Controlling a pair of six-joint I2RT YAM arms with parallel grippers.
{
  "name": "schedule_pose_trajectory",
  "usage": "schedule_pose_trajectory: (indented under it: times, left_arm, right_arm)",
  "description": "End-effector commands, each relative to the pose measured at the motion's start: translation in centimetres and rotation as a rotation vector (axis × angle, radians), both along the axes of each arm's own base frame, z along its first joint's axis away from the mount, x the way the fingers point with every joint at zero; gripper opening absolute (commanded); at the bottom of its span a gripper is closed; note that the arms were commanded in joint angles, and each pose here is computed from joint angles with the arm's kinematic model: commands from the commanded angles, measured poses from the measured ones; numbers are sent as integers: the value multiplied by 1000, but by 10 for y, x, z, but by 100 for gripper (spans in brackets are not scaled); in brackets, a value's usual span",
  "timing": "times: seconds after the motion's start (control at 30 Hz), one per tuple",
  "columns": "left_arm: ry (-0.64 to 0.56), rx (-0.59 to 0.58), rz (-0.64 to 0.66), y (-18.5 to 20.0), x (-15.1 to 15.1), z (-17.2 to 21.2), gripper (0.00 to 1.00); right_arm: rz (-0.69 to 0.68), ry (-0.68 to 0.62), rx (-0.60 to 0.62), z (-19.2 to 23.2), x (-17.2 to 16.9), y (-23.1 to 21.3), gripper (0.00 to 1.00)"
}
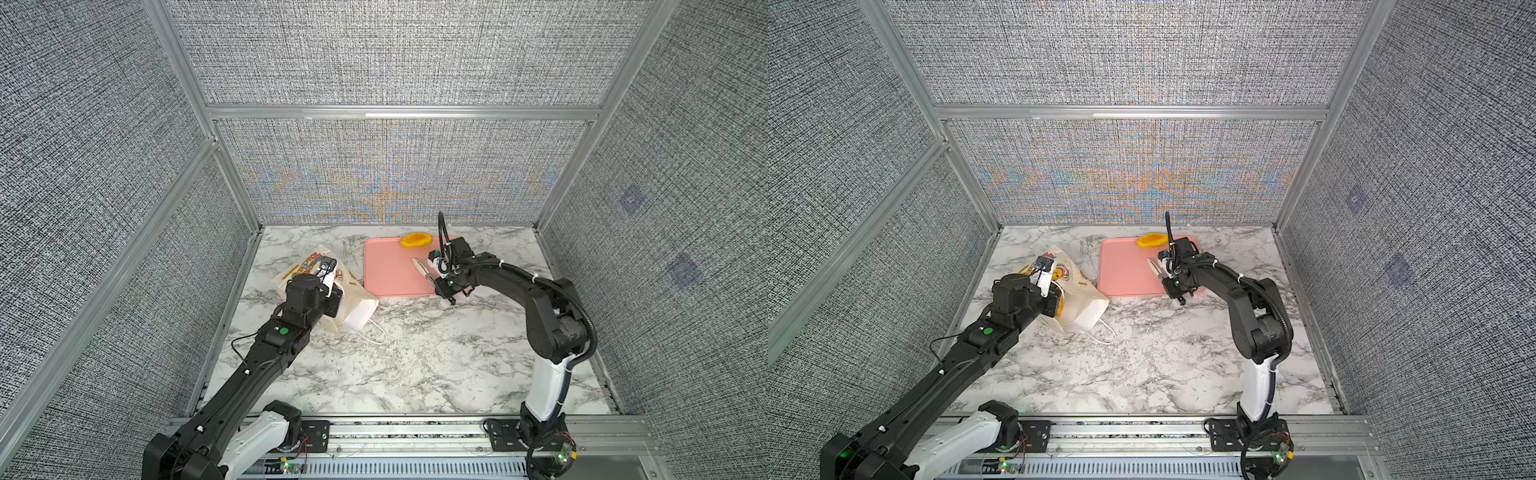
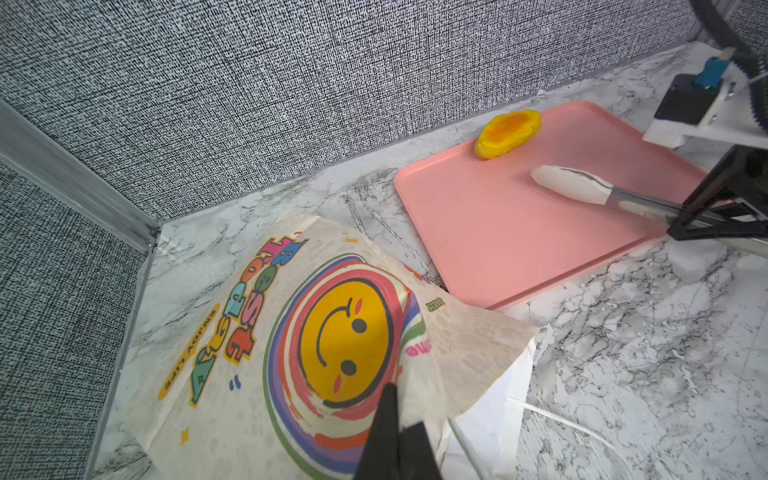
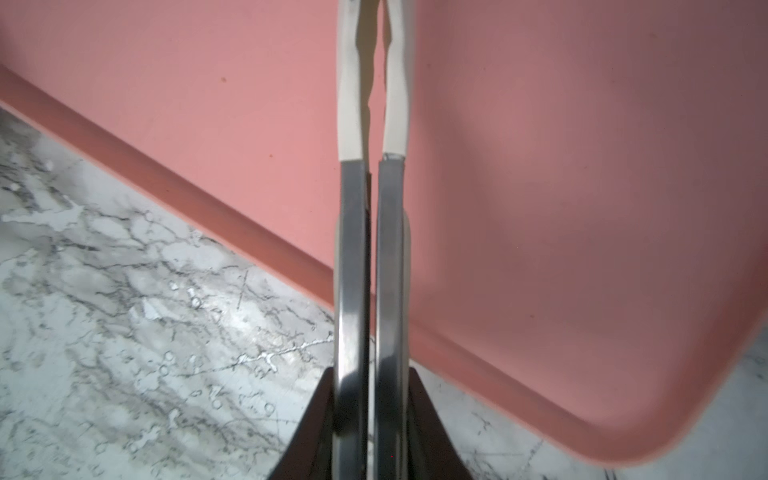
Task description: Take the fake bread out of the paper bag
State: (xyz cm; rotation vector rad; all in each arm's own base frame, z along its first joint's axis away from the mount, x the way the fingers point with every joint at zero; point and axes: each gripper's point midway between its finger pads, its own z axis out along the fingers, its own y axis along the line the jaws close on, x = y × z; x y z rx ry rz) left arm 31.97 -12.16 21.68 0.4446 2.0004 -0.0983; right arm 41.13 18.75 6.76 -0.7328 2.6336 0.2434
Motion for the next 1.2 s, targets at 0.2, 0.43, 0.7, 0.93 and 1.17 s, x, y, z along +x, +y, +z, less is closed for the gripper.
schedule_pose_trajectory:
  times: [0.2, 0.43, 0.7, 0.93, 1.17]
  left_arm:
    - [-8, -17, 10, 2, -3, 2, 0]
    - [-20, -30, 0, 0, -3, 5, 0]
    - [-25, -36, -4, -1, -3, 5, 0]
    - [-28, -49, -3, -2, -3, 5, 0]
    - [-28, -53, -5, -3, -1, 6, 0]
  right_arm:
    - [-166, 145, 387, 53, -37, 19, 21]
    - [-306, 306, 853, 80, -70, 34, 23]
    - [-341, 338, 935, 89, -88, 34, 32]
    - [-378, 330, 804, 81, -95, 22, 35]
    - [-411, 280, 689, 87, -95, 10, 36]
